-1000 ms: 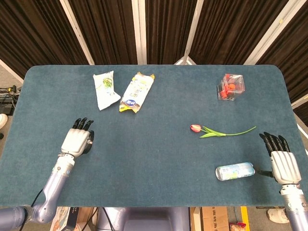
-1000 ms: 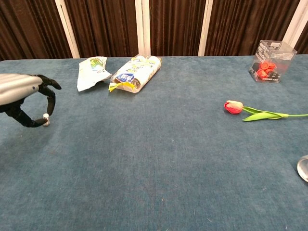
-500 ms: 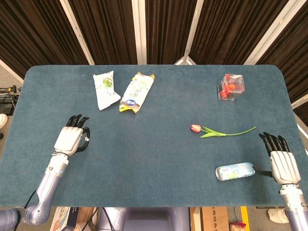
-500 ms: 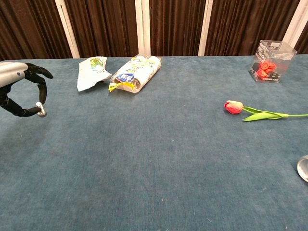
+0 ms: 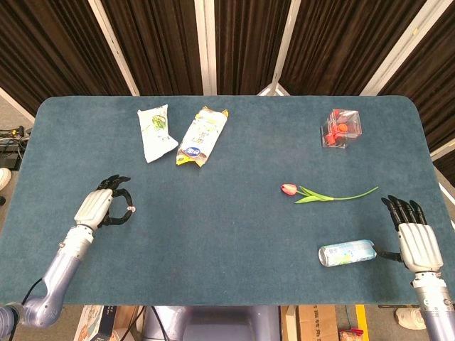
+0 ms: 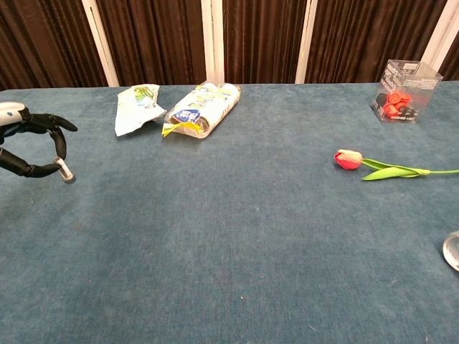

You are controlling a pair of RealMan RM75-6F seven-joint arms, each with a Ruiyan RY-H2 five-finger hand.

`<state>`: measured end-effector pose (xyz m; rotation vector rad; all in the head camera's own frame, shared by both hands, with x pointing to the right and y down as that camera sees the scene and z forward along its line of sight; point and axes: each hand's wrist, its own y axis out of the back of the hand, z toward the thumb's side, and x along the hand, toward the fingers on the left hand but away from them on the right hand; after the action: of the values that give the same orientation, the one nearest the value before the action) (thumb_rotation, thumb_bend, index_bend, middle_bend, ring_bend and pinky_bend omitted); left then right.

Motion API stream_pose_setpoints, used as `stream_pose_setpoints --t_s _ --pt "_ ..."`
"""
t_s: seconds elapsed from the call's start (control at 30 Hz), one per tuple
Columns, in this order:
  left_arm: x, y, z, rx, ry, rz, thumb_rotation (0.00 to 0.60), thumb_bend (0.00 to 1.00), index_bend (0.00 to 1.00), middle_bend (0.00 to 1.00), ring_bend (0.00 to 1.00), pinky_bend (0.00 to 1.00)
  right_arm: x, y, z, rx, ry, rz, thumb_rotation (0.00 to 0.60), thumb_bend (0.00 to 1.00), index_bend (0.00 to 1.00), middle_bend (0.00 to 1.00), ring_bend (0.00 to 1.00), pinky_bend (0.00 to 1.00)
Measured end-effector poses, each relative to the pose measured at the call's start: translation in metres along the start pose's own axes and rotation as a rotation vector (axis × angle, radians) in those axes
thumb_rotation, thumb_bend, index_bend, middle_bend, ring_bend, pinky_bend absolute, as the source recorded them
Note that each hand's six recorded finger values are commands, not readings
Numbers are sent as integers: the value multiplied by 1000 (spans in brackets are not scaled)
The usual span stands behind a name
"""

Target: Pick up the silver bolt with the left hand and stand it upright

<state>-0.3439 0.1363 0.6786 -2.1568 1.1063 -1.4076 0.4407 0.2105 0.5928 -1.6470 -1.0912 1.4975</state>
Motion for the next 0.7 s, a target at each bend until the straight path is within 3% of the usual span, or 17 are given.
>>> stream_pose_setpoints --t_s 0.3,0.7 --pt "8 -1 -16 -68 45 -44 600 525 568 115 0 0 -1 -1 0 3 -3 3 600 103 144 97 96 32" --pt "8 -6 -21 -14 69 -46 600 524 569 112 0 0 0 1 -1 -3 -1 -1 600 104 144 97 95 33"
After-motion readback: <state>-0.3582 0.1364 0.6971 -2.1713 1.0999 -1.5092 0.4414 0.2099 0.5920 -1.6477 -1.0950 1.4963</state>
